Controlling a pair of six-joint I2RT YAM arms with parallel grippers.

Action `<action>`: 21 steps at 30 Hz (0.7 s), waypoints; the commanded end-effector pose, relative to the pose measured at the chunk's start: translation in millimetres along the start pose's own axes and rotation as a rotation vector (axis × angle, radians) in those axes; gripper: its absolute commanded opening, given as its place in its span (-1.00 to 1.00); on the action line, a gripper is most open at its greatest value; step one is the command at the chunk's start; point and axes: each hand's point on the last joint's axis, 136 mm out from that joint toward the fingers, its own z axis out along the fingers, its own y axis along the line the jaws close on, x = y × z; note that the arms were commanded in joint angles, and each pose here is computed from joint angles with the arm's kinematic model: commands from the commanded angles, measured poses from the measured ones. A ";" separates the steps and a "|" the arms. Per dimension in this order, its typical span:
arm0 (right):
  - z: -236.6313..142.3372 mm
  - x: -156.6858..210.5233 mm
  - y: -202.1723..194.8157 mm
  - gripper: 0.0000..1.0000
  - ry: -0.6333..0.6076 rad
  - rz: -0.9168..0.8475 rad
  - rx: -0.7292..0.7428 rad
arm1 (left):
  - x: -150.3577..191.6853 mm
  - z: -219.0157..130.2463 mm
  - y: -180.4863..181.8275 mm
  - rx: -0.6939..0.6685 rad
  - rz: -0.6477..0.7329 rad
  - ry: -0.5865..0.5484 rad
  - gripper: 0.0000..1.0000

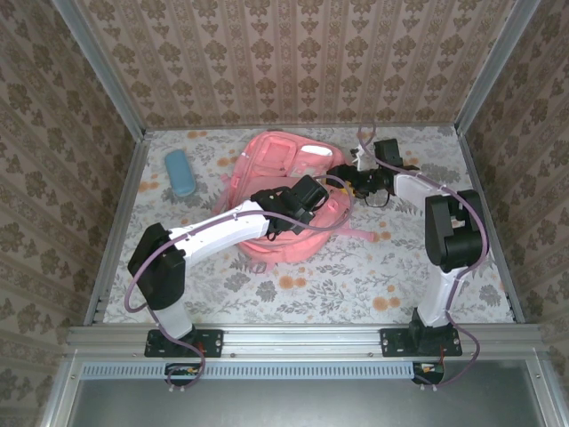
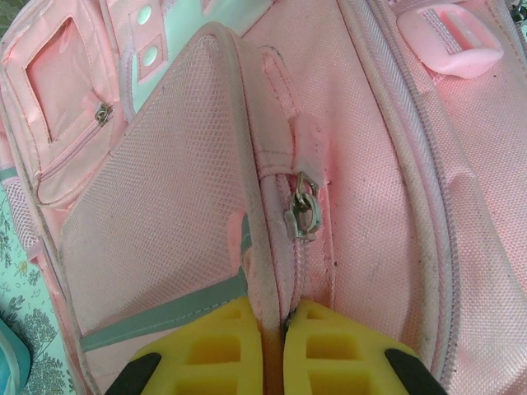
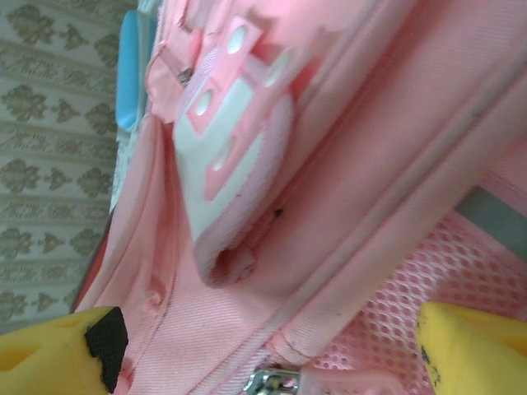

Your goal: Pack the student bag

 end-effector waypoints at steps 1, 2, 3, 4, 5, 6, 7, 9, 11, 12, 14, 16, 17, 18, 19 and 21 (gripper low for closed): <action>8.4 11.1 18.4 0.85 0.093 -0.066 -0.116 | -23.0 -17.0 23.7 -0.052 -0.070 -0.102 -0.92; 9.7 12.3 19.9 0.85 0.101 -0.067 -0.125 | -23.7 -16.9 23.0 -0.050 -0.069 -0.103 -0.92; 9.3 12.4 23.0 0.84 0.102 -0.071 -0.135 | -22.8 -16.4 22.7 -0.051 -0.068 -0.099 -0.92; 8.0 13.6 25.7 0.84 0.104 -0.072 -0.147 | -21.8 -15.6 23.1 -0.053 -0.070 -0.095 -0.92; 5.6 15.0 28.8 0.83 0.104 -0.073 -0.154 | -21.2 -15.0 23.5 -0.055 -0.071 -0.092 -0.92; 3.6 17.2 31.9 0.82 0.104 -0.080 -0.156 | -20.1 -13.7 23.5 -0.058 -0.071 -0.088 -0.92; 0.7 20.0 33.8 0.80 0.103 -0.086 -0.154 | -18.4 -12.0 23.9 -0.063 -0.070 -0.082 -0.92; -4.8 23.5 34.6 0.78 0.092 -0.091 -0.129 | -16.9 -8.3 25.2 -0.076 -0.068 -0.074 -0.92; -9.8 28.0 35.5 0.74 0.087 -0.095 -0.109 | -16.1 -5.5 25.1 -0.085 -0.061 -0.065 -0.93; -12.0 30.0 34.7 0.72 0.082 -0.096 -0.094 | -15.9 -4.1 25.1 -0.088 -0.059 -0.062 -0.92; -16.1 33.8 35.8 0.66 0.077 -0.100 -0.081 | -15.2 -2.4 25.6 -0.092 -0.052 -0.057 -0.93; -19.3 36.9 35.1 0.58 0.070 -0.107 -0.064 | -14.5 -1.8 25.7 -0.092 -0.050 -0.056 -0.93; -20.5 37.9 35.5 0.52 0.067 -0.114 -0.061 | -14.2 -1.3 26.1 -0.092 -0.051 -0.055 -0.93; -21.4 38.4 35.1 0.46 0.064 -0.116 -0.055 | -13.8 -0.9 25.5 -0.090 -0.050 -0.054 -0.93; -21.4 38.2 34.3 0.39 0.063 -0.118 -0.050 | -13.9 -0.8 25.7 -0.089 -0.053 -0.055 -0.93; -20.2 37.0 31.7 0.25 0.065 -0.115 -0.039 | -13.5 -0.8 24.9 -0.083 -0.053 -0.055 -0.93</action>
